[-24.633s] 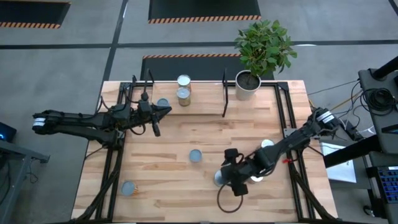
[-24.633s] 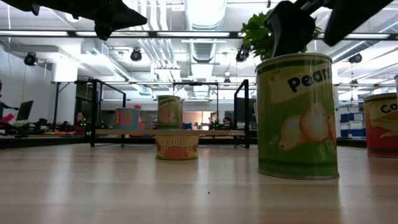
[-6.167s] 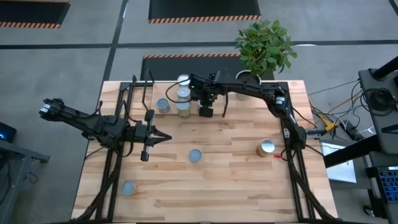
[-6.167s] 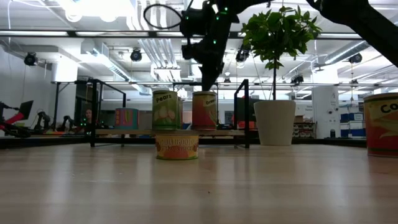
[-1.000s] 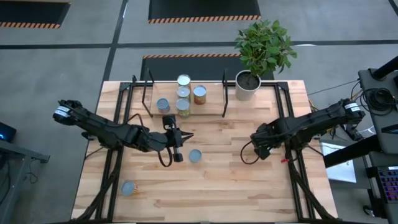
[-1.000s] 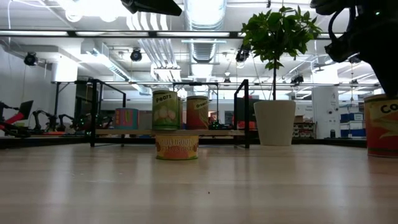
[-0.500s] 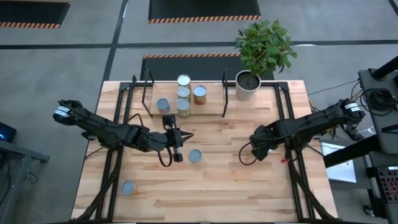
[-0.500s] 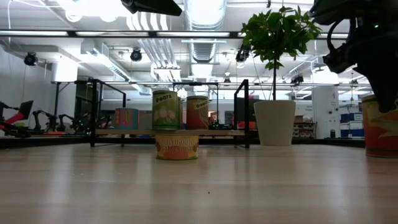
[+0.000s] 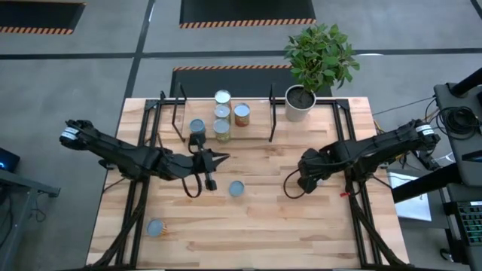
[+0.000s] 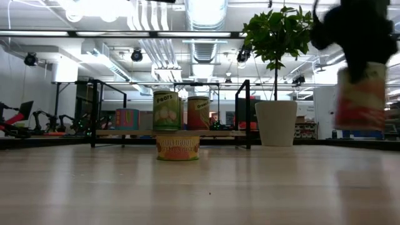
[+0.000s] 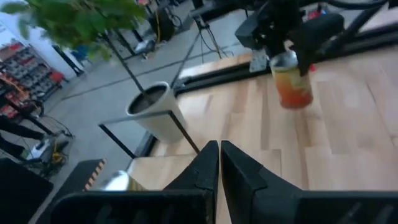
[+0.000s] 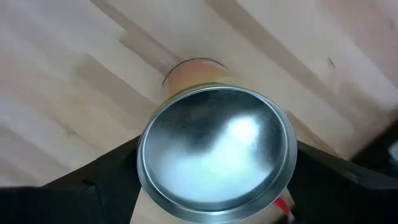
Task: Pick and place cans onto a shelf
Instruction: Put the canned corn on the shelf
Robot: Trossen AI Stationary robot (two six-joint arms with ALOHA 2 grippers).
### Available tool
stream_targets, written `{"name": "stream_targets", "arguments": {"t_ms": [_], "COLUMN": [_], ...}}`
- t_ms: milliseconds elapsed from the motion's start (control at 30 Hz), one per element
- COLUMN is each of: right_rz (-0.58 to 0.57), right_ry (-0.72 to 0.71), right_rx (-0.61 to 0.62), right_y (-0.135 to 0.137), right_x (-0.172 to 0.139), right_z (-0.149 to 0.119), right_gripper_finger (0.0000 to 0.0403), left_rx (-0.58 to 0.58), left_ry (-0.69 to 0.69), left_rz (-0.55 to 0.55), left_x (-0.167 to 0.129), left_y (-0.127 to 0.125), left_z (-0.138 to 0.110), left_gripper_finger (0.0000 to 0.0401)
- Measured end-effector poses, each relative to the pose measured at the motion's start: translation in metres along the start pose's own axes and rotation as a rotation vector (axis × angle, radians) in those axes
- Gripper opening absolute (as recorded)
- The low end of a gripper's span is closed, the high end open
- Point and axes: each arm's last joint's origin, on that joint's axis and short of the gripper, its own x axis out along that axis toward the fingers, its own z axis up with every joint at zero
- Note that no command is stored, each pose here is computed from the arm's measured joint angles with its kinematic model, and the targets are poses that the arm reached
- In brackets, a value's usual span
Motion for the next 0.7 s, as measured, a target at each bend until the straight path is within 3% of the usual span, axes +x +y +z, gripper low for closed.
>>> {"name": "stream_targets", "arguments": {"t_ms": [233, 500, 700], "right_rz": [0.04, 0.008, 0.006], "right_ry": [-0.084, -0.096, -0.143], "right_rx": [-0.149, -0.431, -0.59], "right_y": [0.042, 0.096, 0.12], "right_x": [-0.026, -0.031, -0.035], "right_z": [0.036, 0.101, 0.156], "right_gripper_finger": [0.0314, 0.0316, 0.0314], "left_rx": [-0.029, -0.083, -0.14], "left_ry": [-0.055, -0.179, -0.21], "left_rz": [0.003, -0.024, -0.022], "left_x": [-0.012, -0.028, -0.042], "left_y": [0.01, 0.02, 0.03], "left_z": [0.001, -0.011, -0.015], "left_gripper_finger": [0.0, 0.0, 0.0]}}
